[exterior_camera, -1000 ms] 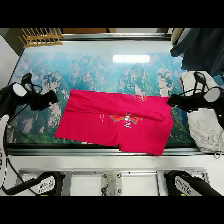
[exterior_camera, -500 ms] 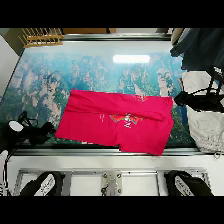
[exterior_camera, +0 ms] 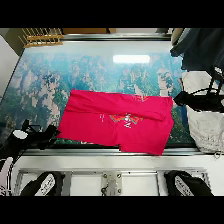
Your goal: Fold the clothes and pants, and hang the long-sleeved shirts on hangers.
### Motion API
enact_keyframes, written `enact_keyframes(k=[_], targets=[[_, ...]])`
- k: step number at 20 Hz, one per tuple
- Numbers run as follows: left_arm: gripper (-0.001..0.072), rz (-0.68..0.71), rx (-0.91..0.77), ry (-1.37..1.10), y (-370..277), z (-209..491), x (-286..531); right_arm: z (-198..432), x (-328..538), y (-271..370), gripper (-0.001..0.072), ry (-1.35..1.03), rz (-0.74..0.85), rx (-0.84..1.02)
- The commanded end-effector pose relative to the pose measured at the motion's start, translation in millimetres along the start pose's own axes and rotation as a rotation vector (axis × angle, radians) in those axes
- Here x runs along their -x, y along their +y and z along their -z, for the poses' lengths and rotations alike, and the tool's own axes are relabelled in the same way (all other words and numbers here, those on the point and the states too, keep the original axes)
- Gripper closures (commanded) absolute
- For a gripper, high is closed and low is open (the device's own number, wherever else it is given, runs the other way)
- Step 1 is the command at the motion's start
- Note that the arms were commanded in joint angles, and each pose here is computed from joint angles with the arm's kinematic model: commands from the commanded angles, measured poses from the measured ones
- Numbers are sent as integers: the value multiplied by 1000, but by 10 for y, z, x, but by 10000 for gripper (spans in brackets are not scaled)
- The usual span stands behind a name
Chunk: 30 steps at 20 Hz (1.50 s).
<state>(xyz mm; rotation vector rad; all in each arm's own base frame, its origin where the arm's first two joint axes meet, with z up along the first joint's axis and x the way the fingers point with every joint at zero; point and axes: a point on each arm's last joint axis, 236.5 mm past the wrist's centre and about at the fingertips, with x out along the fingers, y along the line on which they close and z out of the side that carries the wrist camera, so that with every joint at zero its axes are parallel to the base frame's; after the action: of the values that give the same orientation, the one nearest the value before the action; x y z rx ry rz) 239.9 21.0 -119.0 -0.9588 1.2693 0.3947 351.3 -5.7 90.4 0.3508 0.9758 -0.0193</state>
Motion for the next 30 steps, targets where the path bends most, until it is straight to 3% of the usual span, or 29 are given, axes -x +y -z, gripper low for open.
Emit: enact_keyframes(k=[1,10,12,14,19,24,30], targets=[[249,13,15,-13,-15,-19,-14,1,2,1,107,0,-1,-4],[252,37,-48,-63,-259,-23,-79,2,4,10,107,0,-4,-10],[414,48,-42,-83,-330,-38,-94,2,5,13,106,0,-6,-19],[692,55,-69,-91,-390,-21,-108,2,2,24,106,1,-13,-24],[699,-13,-179,-25,-272,29,3,223,-63,-502,106,93,61,-145],[699,-5,-261,-23,-200,171,128,1051,-541,-1279,97,280,140,-378],[699,22,-276,-68,-130,310,195,1132,-1215,-1134,98,312,-44,-476]])
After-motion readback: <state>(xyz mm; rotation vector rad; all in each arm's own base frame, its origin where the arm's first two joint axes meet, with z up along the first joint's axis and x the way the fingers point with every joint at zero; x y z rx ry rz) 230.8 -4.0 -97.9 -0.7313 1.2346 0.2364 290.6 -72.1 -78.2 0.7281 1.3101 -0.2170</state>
